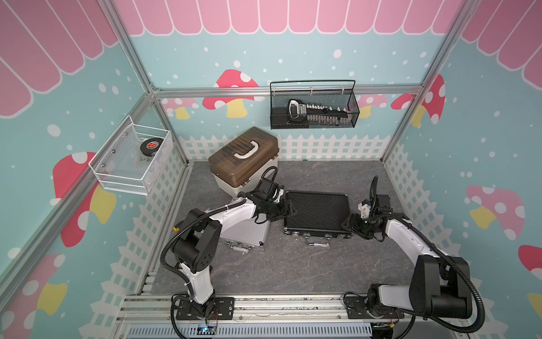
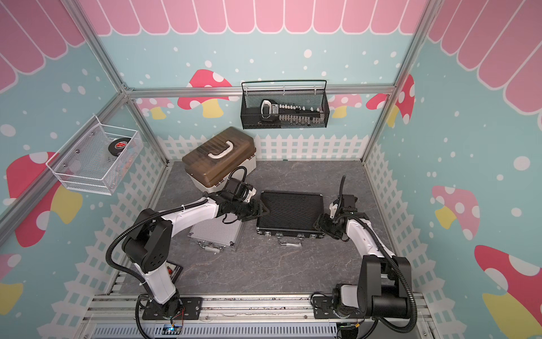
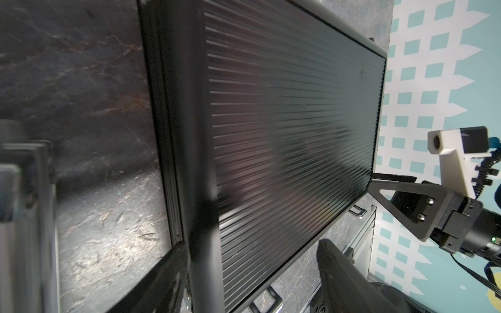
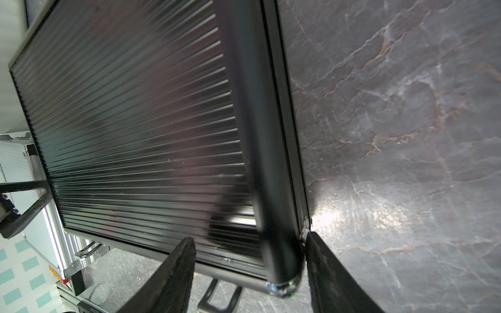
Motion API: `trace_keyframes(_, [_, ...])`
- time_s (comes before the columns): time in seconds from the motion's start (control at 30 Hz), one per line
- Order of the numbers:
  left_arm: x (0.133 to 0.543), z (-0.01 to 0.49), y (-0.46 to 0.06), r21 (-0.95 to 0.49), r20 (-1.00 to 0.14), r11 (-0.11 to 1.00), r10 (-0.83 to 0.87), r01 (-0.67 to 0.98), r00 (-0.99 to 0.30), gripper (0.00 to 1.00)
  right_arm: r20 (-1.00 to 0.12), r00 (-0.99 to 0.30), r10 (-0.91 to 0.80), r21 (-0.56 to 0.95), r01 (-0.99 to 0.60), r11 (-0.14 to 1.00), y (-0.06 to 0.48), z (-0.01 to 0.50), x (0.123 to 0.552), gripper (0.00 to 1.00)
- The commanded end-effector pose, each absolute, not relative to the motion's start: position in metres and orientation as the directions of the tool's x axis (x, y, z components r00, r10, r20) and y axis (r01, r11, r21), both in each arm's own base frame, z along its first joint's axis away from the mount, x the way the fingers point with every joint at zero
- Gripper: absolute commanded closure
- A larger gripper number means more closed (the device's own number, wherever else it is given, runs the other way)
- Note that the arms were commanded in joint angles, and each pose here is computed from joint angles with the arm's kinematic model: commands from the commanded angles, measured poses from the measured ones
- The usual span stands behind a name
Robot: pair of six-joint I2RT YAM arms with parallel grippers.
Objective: Open the poker set cases
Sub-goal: Open the case lid on the poker set case.
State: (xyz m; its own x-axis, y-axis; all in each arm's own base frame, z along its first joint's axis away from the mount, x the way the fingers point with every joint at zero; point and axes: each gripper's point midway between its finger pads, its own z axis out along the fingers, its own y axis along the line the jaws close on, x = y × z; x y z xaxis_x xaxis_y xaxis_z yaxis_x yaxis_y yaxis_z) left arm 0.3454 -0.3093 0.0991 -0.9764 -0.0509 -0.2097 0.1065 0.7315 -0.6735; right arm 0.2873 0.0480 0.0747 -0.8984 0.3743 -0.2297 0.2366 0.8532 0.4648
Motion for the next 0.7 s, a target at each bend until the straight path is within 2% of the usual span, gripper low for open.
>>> trace_keyframes(0.0, [0.346, 0.103, -0.316, -0.682, -0.210, 0.723, -0.050, 0.110, -0.976, 0.22, -0.208, -0.899, 0.386, 0.516, 0.234, 0.824, 0.055, 0.073, 0.288, 0.37])
trace_keyframes(0.4, [0.341, 0.096, -0.318, -0.684, -0.185, 0.723, -0.046, 0.095, -0.982, 0.21, -0.200, -0.897, 0.395, 0.544, 0.234, 0.806, 0.058, 0.072, 0.292, 0.36])
trace_keyframes(0.53, [0.341, 0.091, -0.315, -0.673, -0.179, 0.735, -0.052, 0.084, -0.982, 0.13, -0.201, -0.895, 0.398, 0.544, 0.236, 0.805, 0.058, 0.071, 0.292, 0.32])
trace_keyframes(0.67, [0.341, 0.092, -0.316, -0.678, -0.176, 0.730, -0.048, 0.086, -0.983, 0.13, -0.207, -0.894, 0.397, 0.546, 0.231, 0.805, 0.058, 0.073, 0.293, 0.34])
